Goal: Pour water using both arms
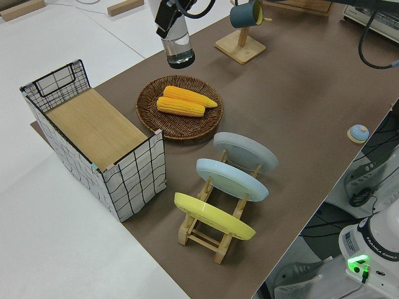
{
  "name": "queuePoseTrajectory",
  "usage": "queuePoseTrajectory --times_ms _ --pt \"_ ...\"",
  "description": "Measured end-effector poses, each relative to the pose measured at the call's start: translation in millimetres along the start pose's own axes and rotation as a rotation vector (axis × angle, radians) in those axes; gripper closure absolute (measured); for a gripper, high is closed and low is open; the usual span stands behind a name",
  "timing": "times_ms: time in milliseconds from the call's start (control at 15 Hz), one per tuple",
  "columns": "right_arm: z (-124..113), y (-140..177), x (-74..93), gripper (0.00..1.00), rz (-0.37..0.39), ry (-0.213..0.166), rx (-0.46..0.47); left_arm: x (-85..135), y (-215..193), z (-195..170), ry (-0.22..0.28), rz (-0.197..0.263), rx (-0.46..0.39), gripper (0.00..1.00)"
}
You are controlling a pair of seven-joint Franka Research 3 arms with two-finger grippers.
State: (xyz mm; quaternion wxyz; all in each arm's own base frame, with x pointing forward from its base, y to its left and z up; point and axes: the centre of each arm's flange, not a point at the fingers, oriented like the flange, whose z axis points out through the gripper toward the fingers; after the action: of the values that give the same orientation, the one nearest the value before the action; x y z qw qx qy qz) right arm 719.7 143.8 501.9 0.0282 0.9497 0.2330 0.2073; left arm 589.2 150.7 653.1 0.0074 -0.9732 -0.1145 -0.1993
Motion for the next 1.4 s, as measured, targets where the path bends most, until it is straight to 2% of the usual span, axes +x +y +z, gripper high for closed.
queuePoseTrajectory --times_ms 267,467,733,800,933,1200,1400 --pt "-8.2 7.3 -14.8 0.95 0.005 -0.120 0.013 -27.9 54.9 -2.7 -0.031 -0.009 -0.017 0.37" --pt "-11.1 -3.6 -29.0 0.95 0.000 -0.256 0.049 -52.0 79.9 -5.2 -0.054 0.006 -0.031 0.37" --pt "-17.5 -22.8 -45.7 0.95 0.018 -0.416 0.083 -78.5 98.3 -6.0 -0.078 0.018 -0.049 0.37" --pt "-17.3 -32.0 -47.5 0.95 0.034 -0.445 0.090 -82.7 100.7 -5.9 -0.082 0.022 -0.051 0.37" --pt "-14.4 -73.1 -46.1 0.95 0.102 -0.493 0.098 -93.8 106.0 -2.7 -0.087 0.036 -0.052 0.37" --pt "-0.2 -154.8 -43.3 0.95 0.247 -0.545 0.129 -118.7 118.5 3.9 -0.096 0.067 -0.053 0.37" --pt "20.5 -209.1 -44.6 0.95 0.323 -0.585 0.116 -144.0 138.7 8.6 -0.116 0.093 -0.057 0.37"
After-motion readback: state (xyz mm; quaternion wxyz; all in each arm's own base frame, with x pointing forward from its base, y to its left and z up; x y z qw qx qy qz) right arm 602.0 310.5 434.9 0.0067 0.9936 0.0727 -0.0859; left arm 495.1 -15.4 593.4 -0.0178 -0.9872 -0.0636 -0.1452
